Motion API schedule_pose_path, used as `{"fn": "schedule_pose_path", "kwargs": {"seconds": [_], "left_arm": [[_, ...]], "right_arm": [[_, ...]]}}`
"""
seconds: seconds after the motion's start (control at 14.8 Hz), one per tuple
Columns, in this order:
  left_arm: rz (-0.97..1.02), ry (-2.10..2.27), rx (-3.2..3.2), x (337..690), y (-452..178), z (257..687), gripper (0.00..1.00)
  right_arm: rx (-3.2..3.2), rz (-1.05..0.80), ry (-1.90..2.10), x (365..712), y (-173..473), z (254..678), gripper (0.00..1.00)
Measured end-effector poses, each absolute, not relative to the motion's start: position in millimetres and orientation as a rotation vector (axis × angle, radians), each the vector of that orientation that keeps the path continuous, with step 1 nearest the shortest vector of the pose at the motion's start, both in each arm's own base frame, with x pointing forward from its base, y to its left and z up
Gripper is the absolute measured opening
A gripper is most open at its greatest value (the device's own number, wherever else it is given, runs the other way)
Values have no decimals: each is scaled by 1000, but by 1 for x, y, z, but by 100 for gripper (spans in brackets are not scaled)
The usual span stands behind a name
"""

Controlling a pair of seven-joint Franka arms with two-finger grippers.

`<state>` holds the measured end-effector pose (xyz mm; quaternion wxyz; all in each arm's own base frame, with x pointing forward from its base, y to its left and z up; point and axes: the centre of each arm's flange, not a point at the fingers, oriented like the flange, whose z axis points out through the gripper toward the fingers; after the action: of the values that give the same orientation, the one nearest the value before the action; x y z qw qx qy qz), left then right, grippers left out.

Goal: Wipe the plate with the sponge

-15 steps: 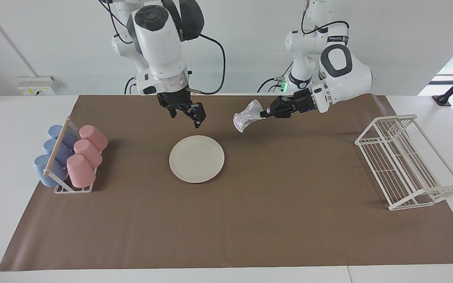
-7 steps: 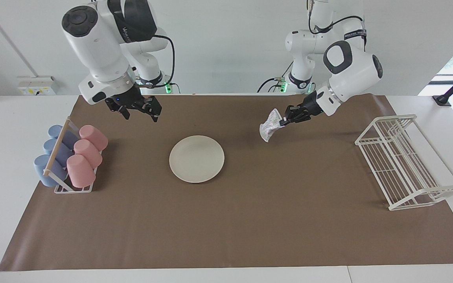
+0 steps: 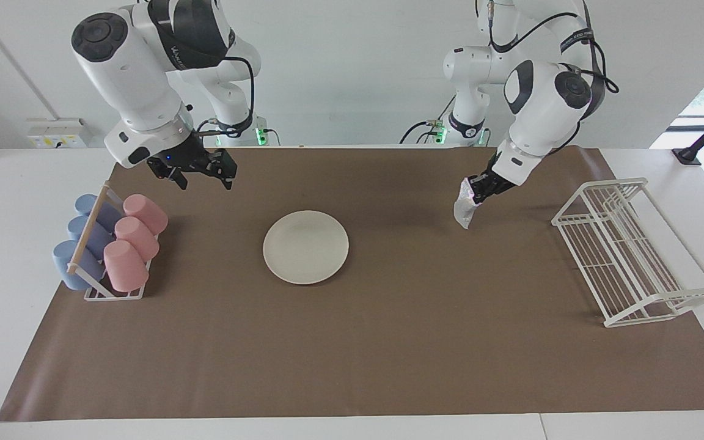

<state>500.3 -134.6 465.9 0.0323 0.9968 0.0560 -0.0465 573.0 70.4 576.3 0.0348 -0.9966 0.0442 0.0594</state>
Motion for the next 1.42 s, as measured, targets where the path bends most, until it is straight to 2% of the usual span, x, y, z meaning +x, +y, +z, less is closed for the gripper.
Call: {"fn": "schedule_pose_path", "kwargs": {"seconds": [0.47,0.88,1.42], "left_arm": [[-182,-89,3556,496,-143,481,3],[-279,-208,3901,505,-155,491,3],[-84,-392,4286,539,-133,483,3]], "right_arm": [[-3085,122,88,573,1,589,100],[-3086,76,87,575,-1,604,100],[-3084,183,89,551,7,601,100]]}}
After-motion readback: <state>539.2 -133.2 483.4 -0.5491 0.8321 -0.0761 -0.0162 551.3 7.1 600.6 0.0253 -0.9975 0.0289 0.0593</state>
